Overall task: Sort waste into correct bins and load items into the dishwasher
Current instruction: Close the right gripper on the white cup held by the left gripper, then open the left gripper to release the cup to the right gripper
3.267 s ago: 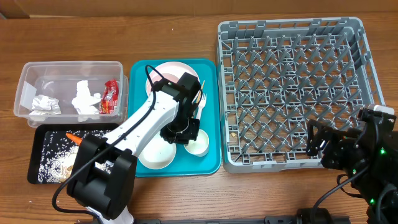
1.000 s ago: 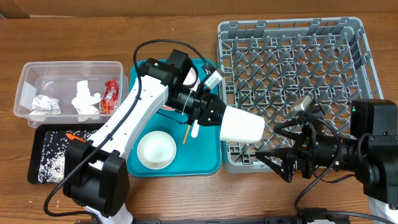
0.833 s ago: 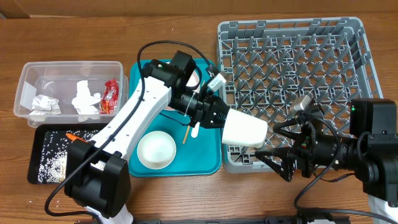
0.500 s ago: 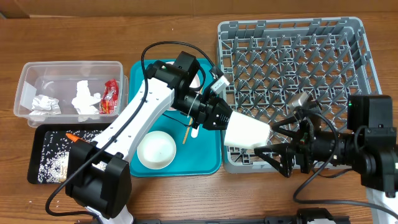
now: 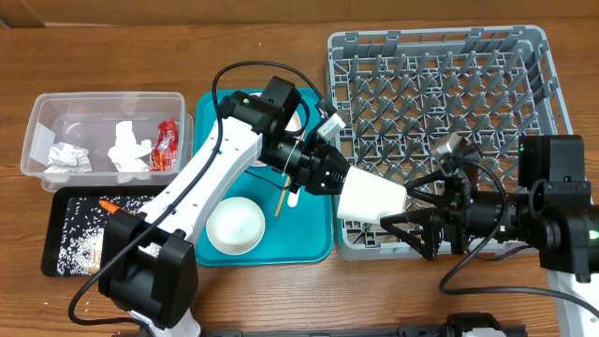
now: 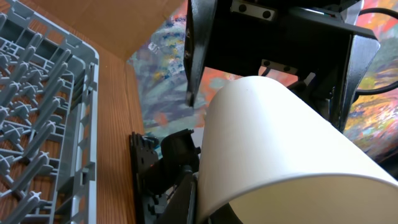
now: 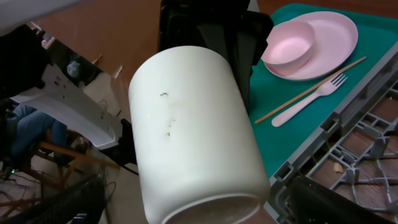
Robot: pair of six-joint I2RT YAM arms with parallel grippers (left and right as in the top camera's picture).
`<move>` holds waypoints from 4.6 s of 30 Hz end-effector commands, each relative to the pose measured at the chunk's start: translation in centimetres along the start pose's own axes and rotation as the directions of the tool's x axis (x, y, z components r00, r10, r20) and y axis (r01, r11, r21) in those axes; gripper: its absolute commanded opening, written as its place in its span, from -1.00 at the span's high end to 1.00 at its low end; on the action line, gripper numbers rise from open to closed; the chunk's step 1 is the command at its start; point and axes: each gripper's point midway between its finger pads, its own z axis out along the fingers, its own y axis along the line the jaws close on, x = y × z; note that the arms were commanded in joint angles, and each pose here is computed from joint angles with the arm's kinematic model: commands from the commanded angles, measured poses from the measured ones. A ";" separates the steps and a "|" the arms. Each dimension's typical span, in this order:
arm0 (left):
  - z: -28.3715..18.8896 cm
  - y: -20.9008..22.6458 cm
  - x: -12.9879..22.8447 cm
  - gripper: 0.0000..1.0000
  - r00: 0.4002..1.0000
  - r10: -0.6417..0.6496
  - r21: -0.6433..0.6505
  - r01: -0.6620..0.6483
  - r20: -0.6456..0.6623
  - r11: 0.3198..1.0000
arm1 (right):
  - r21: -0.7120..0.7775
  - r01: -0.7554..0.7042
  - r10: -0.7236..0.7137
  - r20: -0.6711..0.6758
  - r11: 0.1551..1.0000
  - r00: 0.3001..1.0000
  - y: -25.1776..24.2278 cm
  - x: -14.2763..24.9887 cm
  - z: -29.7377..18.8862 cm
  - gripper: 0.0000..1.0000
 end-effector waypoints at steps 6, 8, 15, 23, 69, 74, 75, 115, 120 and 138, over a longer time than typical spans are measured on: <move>0.1 -0.9 -1.3 0.92 0.999 0.049 0.023 -0.049 0.015 0.999 | -0.022 0.035 -0.034 0.019 0.999 0.999 0.8 -0.6 -0.2 -0.91; 0.1 -0.8 -1.4 0.91 0.999 0.047 0.023 -0.047 0.015 0.999 | -0.022 0.035 -0.034 0.020 0.999 0.999 0.8 -0.6 -0.2 -0.90; 0.1 -0.8 -1.4 0.92 0.999 0.048 0.023 -0.048 0.015 0.999 | -0.022 0.035 -0.034 0.020 0.999 0.999 0.8 -0.6 -0.2 -0.89; 0.9 -1.1 -1.2 0.92 0.999 0.041 0.040 -0.041 -0.001 0.998 | -0.022 0.035 -0.035 0.020 0.999 0.999 0.8 -0.6 -0.2 -0.89; 3.2 -1.3 -1.6 0.92 0.998 0.052 0.088 -0.047 -0.045 0.995 | 0.003 0.034 -0.034 0.008 0.999 0.999 0.4 -0.4 -0.2 -0.54; 3.0 -1.2 -1.8 0.92 0.997 0.071 0.084 -0.067 -0.040 0.994 | 0.004 0.028 -0.028 0.003 1.000 1.000 0.4 -0.3 -0.2 -0.70; 3.0 -1.1 -1.8 0.92 0.997 0.073 0.084 -0.070 -0.039 0.994 | 0.008 0.025 -0.025 0.000 1.000 1.000 0.3 -0.2 -0.2 -0.79; 3.0 -1.2 -1.8 0.90 0.996 0.079 0.086 -0.076 -0.040 0.993 | 0.063 0.017 -0.015 -0.031 0.998 0.999 -0.6 0.4 -0.3 -0.25; 3.1 -1.2 -1.8 0.87 0.997 0.072 0.085 -0.068 -0.042 0.994 | 0.070 0.041 -0.040 -0.017 0.997 0.999 -0.8 -0.1 -0.3 -0.22; 1.3 -0.3 -2.2 0.82 0.999 0.041 0.032 -0.040 -0.018 0.999 | 0.119 0.067 -0.066 -0.019 0.991 0.998 -1.8 -0.3 -0.4 -0.18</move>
